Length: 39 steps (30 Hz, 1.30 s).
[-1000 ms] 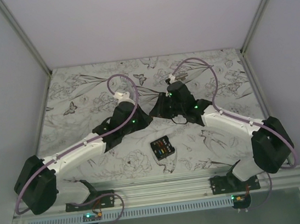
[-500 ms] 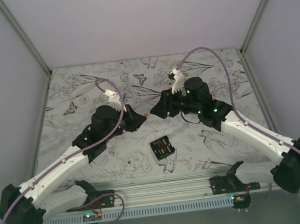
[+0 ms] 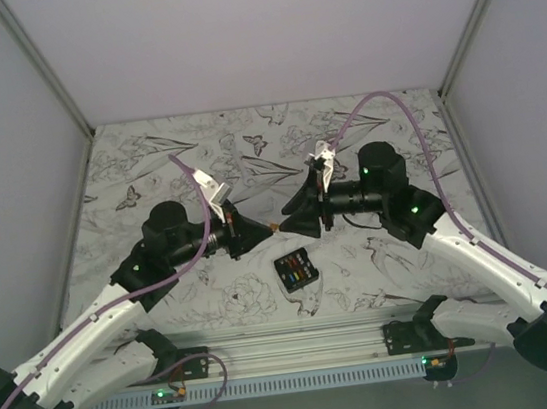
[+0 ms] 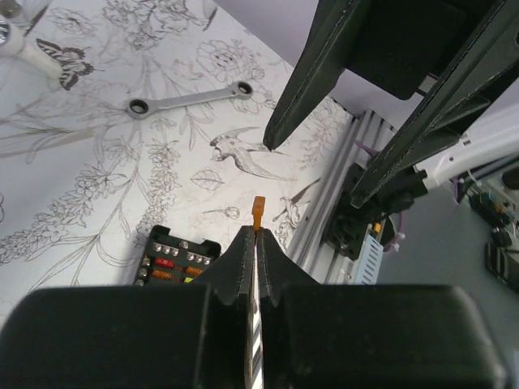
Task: Snap on the fuse box
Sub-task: Pick up the fuse from the center of the board.
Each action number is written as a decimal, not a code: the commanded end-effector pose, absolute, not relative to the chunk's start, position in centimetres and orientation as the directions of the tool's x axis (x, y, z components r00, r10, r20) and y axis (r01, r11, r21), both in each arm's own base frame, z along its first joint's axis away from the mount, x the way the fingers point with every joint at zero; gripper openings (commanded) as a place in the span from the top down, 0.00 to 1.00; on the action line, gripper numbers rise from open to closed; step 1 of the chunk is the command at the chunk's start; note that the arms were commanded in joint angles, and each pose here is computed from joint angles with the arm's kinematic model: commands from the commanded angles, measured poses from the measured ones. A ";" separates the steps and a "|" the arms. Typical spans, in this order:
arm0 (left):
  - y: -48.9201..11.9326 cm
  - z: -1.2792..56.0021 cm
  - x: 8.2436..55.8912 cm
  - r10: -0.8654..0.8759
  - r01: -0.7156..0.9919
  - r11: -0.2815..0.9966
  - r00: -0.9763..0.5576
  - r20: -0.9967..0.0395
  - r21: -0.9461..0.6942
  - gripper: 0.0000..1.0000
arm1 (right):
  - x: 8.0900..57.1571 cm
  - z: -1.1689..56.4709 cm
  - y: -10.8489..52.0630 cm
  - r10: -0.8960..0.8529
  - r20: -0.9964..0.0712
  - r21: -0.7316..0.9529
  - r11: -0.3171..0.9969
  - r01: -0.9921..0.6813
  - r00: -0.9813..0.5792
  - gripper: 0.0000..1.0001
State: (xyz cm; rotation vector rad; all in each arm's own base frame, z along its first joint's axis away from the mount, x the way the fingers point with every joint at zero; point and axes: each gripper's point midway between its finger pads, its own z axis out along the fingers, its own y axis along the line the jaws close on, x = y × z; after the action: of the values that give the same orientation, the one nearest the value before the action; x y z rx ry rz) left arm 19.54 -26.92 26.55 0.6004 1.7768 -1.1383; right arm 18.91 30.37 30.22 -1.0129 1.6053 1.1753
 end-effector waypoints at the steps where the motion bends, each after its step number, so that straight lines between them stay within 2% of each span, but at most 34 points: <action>1: -27.5 28.6 17.7 -0.039 0.847 0.348 -0.415 -0.909 -0.401 1.00 | 16.8 32.0 30.7 -0.108 -0.978 0.171 0.057 -0.984 -0.177 0.50; 4: -27.7 28.9 17.5 -0.037 0.853 0.337 -0.410 -0.911 -0.398 1.00 | 16.2 31.9 30.8 -0.118 -0.978 0.174 0.012 -0.985 -0.175 0.52; 10: -28.2 29.5 16.5 -0.023 0.876 0.290 -0.396 -0.918 -0.385 1.00 | 16.1 31.0 31.1 -0.146 -0.972 0.190 -0.019 -0.982 -0.185 0.58; 16: -28.5 29.8 15.8 -0.010 0.892 0.258 -0.382 -0.924 -0.371 1.00 | 16.3 30.9 31.2 -0.152 -0.973 0.180 -0.020 -0.984 -0.175 0.60; 30: -28.8 29.5 15.9 -0.002 0.892 0.259 -0.382 -0.924 -0.370 1.00 | 15.6 31.0 31.0 -0.155 -0.975 0.168 -0.060 -0.984 -0.157 0.82; 33: -28.8 29.5 15.9 -0.001 0.892 0.261 -0.383 -0.924 -0.370 1.00 | 15.6 30.9 31.0 -0.157 -0.975 0.168 -0.059 -0.984 -0.157 0.90; 35: -28.8 29.4 16.0 -0.001 0.890 0.265 -0.385 -0.923 -0.372 1.00 | 15.7 30.7 31.1 -0.163 -0.973 0.173 -0.056 -0.983 -0.162 0.99; 39: -28.4 28.6 16.8 -0.009 0.871 0.318 -0.393 -0.920 -0.375 0.98 | 15.9 30.2 31.1 -0.173 -0.969 0.184 -0.041 -0.982 -0.174 1.00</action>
State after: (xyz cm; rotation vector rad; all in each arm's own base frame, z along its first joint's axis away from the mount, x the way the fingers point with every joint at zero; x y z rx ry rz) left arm 16.25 -28.49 27.98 0.7984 1.7030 -1.2474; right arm 15.78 31.02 29.04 -1.2792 1.4774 1.3105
